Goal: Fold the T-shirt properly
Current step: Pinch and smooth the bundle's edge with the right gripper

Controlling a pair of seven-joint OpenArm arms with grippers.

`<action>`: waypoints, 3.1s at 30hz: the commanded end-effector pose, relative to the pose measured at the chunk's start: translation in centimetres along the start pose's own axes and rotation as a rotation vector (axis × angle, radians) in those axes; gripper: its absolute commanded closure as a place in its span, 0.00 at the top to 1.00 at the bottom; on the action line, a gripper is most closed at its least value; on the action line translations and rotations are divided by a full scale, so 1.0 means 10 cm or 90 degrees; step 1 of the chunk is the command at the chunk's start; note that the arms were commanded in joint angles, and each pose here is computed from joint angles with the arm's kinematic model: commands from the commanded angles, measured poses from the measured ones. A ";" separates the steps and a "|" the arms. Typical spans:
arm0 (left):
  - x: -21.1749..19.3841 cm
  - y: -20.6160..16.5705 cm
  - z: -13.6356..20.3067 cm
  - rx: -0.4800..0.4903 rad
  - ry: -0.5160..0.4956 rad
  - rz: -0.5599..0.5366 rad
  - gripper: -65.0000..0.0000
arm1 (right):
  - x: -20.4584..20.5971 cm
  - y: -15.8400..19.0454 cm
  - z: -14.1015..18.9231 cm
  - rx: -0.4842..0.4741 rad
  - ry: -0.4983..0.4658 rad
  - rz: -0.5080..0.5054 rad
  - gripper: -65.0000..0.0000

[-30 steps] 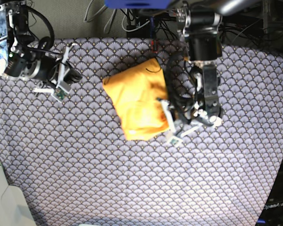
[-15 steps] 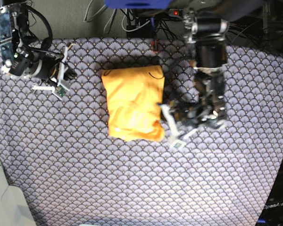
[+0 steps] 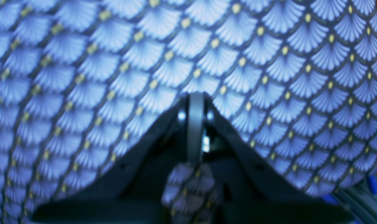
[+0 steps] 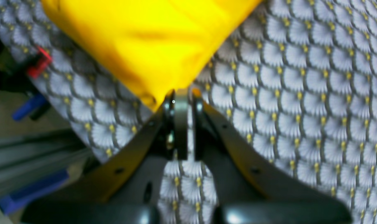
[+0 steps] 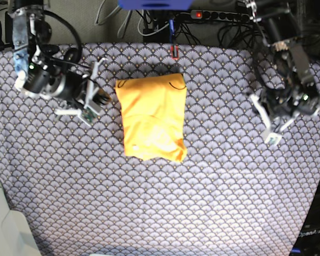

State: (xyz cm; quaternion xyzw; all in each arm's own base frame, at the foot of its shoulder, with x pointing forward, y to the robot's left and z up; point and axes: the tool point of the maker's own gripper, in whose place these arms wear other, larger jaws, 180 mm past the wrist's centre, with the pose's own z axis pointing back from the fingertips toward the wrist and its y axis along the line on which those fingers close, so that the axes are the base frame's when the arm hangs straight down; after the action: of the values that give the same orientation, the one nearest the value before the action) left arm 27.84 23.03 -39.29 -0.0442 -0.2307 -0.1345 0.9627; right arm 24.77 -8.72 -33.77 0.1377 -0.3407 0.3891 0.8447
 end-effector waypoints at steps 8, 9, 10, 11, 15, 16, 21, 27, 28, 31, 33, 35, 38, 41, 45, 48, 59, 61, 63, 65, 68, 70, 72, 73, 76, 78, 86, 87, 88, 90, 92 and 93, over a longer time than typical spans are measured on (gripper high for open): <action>-0.63 0.26 0.53 0.107 0.029 0.018 0.00 | 0.64 0.32 -0.22 0.068 -0.096 0.049 0.02; -0.71 0.28 0.58 0.115 0.035 0.024 0.00 | 0.63 0.33 -0.25 0.072 -0.094 0.041 0.02; -0.77 0.29 0.62 0.121 0.041 0.027 0.00 | 0.61 0.35 -0.29 0.078 -0.092 0.034 0.02; -0.83 0.32 0.66 0.130 0.045 0.031 0.00 | 0.60 0.37 -0.33 0.087 -0.096 0.023 0.02; -1.02 0.41 0.75 0.150 0.063 0.055 0.00 | 0.42 0.44 -0.57 0.127 -0.097 -0.031 0.02; -1.03 0.43 0.77 0.154 0.063 0.059 0.00 | 0.34 0.47 -0.64 0.139 -0.090 -0.044 0.02; -1.03 0.46 0.78 0.159 0.061 0.064 0.00 | 0.14 0.51 -0.81 0.162 -0.081 -0.092 0.02; -1.00 0.45 0.77 0.157 0.055 0.065 0.00 | 0.33 0.42 -0.63 0.138 -0.110 -0.042 0.02; -1.00 0.45 0.77 0.157 0.055 0.065 0.00 | 0.44 0.42 -0.55 0.130 -0.122 -0.018 0.02; -1.00 0.46 0.78 0.158 0.056 0.064 0.00 | 0.74 0.35 -0.37 0.102 -0.133 0.053 0.02; -1.01 0.46 0.78 0.158 0.058 0.064 0.00 | 0.91 0.30 -0.30 0.084 -0.141 0.085 0.02; -1.04 0.46 0.79 0.160 0.062 0.067 0.00 | 1.12 0.25 -0.28 0.073 -0.157 0.100 0.02; -1.14 0.43 0.79 0.155 0.076 0.070 0.00 | 1.30 0.18 -0.39 0.079 -0.165 0.102 0.02; -1.18 0.42 0.79 0.155 0.082 0.070 0.00 | 1.41 0.16 -0.61 0.103 -0.151 0.100 0.02; -1.23 0.41 0.79 0.154 0.090 0.071 0.00 | 1.47 0.18 -0.92 0.149 -0.152 0.085 0.02; -1.30 0.39 0.80 0.152 0.102 0.071 0.00 | 1.40 0.12 -1.18 0.172 -0.136 0.056 0.02; -1.42 0.37 0.82 0.151 0.121 0.071 0.00 | 0.81 -0.32 -1.77 0.167 -0.103 -0.110 0.02; -1.42 0.37 0.82 0.151 0.122 0.071 0.00 | 0.69 -0.33 -1.83 0.163 -0.106 -0.143 0.02; -1.42 0.37 0.82 0.151 0.122 0.071 0.00 | 0.64 -0.30 -1.86 0.166 -0.101 -0.145 0.02; -1.42 0.37 0.82 0.151 0.122 0.071 0.00 | 0.67 -0.31 -1.85 0.166 -0.103 -0.135 0.02; -1.42 0.37 0.82 0.151 0.122 0.071 0.00 | 0.79 -0.35 -1.72 0.163 -0.097 -0.086 0.01; -1.43 0.36 0.82 0.151 0.122 0.072 0.00 | 0.99 -0.29 -1.61 0.168 -0.106 -0.036 0.01; -1.42 0.36 0.82 0.151 0.121 0.072 0.00 | 1.08 -0.24 -1.48 0.167 -0.105 0.008 0.01; -1.42 0.36 0.82 0.151 0.120 0.071 0.00 | 1.17 -0.21 -1.39 0.169 -0.117 0.020 0.01; -1.42 0.36 0.80 0.149 0.118 0.073 0.00 | 1.34 -0.14 -1.13 0.165 -0.146 0.043 0.01; -1.42 0.36 0.80 0.147 0.115 0.073 0.00 | 1.39 -0.03 -0.98 0.163 -0.160 0.059 0.01; -1.37 0.36 0.80 0.146 0.107 0.073 0.00 | 0.91 0.35 -0.79 0.178 -0.176 -0.005 0.02; -1.37 0.36 0.80 0.146 0.107 0.073 0.00 | 0.83 0.38 -0.79 0.182 -0.174 -0.015 0.02; -1.37 0.36 0.79 0.146 0.108 0.073 0.00 | 0.76 0.43 -0.78 0.188 -0.176 -0.026 0.02; -1.37 0.36 0.79 0.146 0.108 0.072 0.00 | 0.69 0.51 -0.78 0.197 -0.185 -0.045 0.02; -1.37 0.36 0.79 0.147 0.109 0.071 0.00 | 0.57 0.54 -0.83 0.203 -0.178 -0.069 0.02; -1.37 0.35 0.79 0.147 0.110 0.070 0.00 | 0.49 0.54 -0.88 0.205 -0.170 -0.085 0.02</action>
State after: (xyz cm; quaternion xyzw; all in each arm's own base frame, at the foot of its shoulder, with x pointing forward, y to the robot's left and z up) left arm 13.28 30.37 -39.24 0.0544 -0.1513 -0.0512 0.9857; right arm 26.23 1.97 -38.16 0.3424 -0.3552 0.3580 0.7927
